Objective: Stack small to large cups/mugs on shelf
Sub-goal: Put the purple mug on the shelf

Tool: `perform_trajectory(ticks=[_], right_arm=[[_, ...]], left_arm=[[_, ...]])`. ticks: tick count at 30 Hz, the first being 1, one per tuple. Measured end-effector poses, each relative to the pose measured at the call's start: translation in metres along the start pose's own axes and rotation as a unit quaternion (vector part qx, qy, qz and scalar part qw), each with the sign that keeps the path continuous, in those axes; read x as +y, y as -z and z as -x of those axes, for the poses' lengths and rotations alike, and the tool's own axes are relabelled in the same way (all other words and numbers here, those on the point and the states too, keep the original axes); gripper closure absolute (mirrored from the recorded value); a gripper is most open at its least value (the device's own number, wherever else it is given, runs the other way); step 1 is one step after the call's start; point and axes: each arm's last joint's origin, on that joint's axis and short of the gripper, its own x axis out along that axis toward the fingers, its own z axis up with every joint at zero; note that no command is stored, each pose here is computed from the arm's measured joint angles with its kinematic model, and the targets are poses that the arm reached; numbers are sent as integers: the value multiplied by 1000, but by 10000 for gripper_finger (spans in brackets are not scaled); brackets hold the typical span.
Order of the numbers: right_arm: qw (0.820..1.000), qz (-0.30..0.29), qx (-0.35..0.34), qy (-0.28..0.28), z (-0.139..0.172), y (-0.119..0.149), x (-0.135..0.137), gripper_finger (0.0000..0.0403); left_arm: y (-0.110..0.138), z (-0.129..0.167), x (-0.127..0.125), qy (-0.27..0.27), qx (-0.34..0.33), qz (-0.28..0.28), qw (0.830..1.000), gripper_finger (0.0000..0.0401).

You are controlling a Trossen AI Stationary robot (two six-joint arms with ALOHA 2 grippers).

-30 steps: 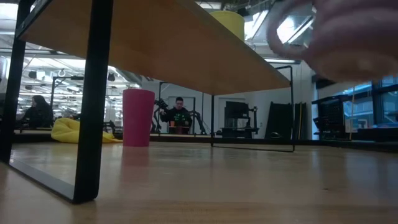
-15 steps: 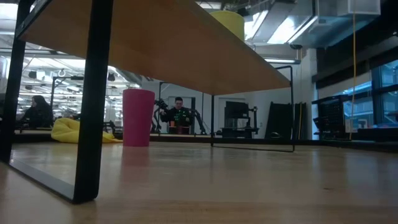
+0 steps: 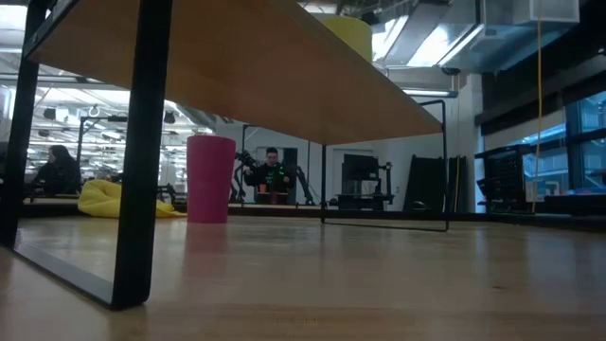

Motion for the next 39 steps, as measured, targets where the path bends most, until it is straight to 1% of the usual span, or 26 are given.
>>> perform_trajectory(ticks=[3,5,10,15,21,23,26,35,39], right_arm=[[999,9,39,9,-15,-2,-1,360],[999,9,51,8,-25,-6,-2,360],[999,-2,45,3,-38,-18,-4,360],[999,-30,41,16,-43,-24,-15,359],[998,-46,42,24,-46,-28,-27,359],[997,-57,47,15,-46,-29,-28,359],[997,-58,55,4,-49,-28,-27,359],[995,-53,81,15,-55,-23,-26,359],[995,-53,83,12,-58,-23,-26,351]], left_arm=[[1,1,0,-1,-13,0,1000,358],[1,2,0,-6,-21,3,1000,358],[1,2,5,-28,-27,6,999,358],[2,2,7,-37,-25,7,999,358],[1,2,8,-39,-30,12,999,358],[1,2,8,-41,-36,16,998,358],[1,2,8,-42,-38,17,998,358],[1,2,9,-44,-40,23,998,358],[1,2,9,-44,-40,26,998,358]])
